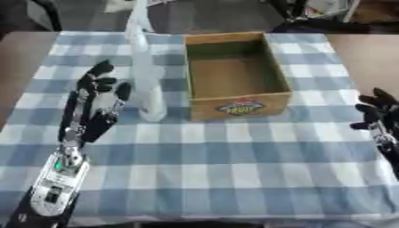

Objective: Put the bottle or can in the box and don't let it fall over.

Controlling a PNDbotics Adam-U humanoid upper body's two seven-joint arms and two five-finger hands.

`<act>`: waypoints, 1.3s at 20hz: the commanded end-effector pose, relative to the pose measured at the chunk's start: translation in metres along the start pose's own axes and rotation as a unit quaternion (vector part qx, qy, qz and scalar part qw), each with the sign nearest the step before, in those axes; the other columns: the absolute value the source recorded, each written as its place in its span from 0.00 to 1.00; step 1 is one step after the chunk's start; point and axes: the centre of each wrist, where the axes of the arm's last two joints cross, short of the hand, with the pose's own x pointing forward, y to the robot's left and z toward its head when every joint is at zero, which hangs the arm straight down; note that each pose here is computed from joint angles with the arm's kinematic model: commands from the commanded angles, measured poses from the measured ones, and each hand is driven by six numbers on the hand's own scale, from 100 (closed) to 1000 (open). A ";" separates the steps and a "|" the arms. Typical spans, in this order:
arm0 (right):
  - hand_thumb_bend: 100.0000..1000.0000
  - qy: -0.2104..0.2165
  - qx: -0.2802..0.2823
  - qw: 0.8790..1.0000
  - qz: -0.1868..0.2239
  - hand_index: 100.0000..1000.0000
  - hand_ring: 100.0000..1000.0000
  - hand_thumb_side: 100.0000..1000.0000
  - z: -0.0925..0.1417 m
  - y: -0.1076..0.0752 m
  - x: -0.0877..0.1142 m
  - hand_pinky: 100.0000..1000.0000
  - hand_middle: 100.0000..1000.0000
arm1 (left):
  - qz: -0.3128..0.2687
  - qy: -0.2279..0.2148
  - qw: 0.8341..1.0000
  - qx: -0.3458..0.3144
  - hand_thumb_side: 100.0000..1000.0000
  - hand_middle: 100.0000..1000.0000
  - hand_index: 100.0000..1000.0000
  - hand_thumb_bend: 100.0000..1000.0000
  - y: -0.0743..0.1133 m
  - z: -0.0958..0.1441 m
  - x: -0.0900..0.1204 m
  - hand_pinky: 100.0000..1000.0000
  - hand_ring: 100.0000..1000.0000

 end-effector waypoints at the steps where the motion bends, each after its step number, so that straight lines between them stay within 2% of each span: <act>1: 0.07 -0.008 0.002 1.000 0.011 1.00 0.87 0.61 -0.002 -0.006 0.004 0.65 0.85 | -0.026 -0.013 1.000 -0.006 0.73 0.80 0.93 0.46 0.012 -0.014 0.011 0.78 0.75; 10: 0.06 -0.007 0.006 1.000 0.010 1.00 0.87 0.61 -0.002 -0.006 0.003 0.65 0.85 | -0.066 -0.031 0.997 -0.035 0.73 0.80 0.94 0.49 0.021 -0.046 0.035 0.78 0.75; 26: 0.06 -0.009 0.009 1.000 0.007 1.00 0.87 0.61 -0.002 -0.004 0.003 0.65 0.85 | -0.086 -0.029 0.994 -0.059 0.67 0.79 0.94 0.48 0.016 -0.067 0.041 0.76 0.73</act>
